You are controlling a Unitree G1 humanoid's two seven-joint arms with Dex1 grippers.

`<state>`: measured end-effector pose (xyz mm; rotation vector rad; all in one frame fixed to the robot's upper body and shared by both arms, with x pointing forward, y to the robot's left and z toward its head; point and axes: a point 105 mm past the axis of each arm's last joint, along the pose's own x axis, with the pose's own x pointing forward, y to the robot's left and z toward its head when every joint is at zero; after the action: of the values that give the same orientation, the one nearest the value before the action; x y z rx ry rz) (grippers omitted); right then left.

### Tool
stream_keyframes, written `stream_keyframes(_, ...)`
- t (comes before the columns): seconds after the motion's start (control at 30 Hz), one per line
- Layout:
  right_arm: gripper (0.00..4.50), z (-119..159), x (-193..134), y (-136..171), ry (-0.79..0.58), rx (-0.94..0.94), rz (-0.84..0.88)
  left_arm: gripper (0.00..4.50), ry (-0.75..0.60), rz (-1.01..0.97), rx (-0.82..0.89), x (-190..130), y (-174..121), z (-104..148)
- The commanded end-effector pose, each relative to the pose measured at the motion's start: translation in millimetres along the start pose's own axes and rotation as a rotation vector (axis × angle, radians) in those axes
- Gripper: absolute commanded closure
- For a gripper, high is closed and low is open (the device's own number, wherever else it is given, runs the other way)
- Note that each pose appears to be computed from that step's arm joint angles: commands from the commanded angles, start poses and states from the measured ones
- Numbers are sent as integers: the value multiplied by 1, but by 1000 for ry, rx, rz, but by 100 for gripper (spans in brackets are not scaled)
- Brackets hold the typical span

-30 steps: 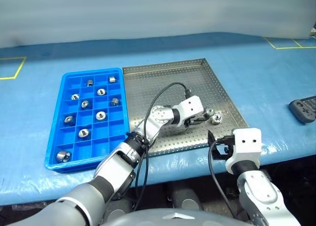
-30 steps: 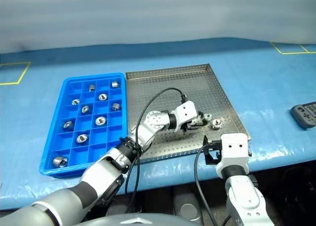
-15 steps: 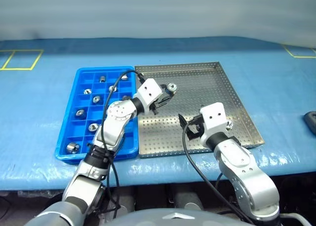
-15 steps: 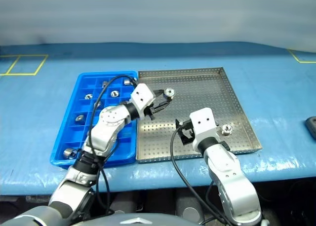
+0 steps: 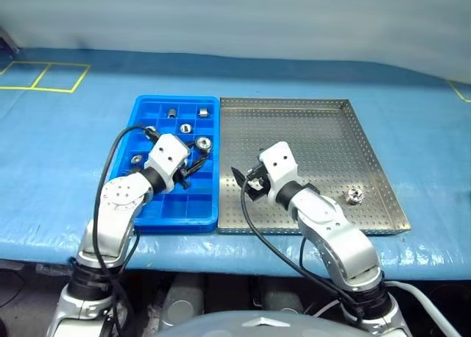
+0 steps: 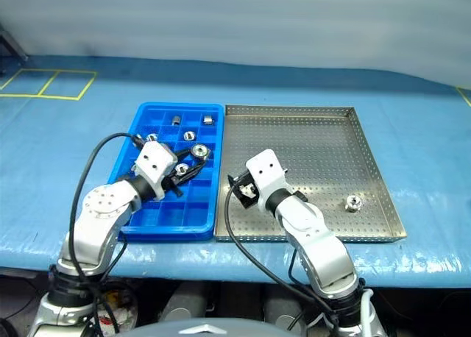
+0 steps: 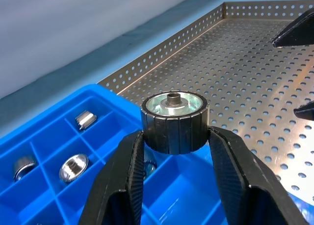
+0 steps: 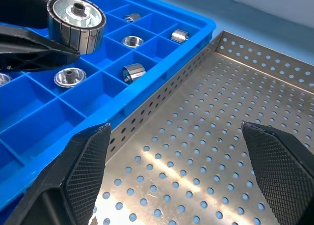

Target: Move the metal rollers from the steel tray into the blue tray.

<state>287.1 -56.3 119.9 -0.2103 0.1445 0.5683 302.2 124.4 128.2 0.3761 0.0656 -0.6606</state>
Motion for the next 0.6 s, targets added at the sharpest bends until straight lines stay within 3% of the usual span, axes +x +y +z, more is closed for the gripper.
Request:
stream_keyframes(0.03,0,11,1,3,-54,-10,17,282,-17,6,30,-11,1,10)
stream_keyframes(0.6,0,5,-5,0,-40,1,-28,282,124,-154,-48,-14,-25,-23)
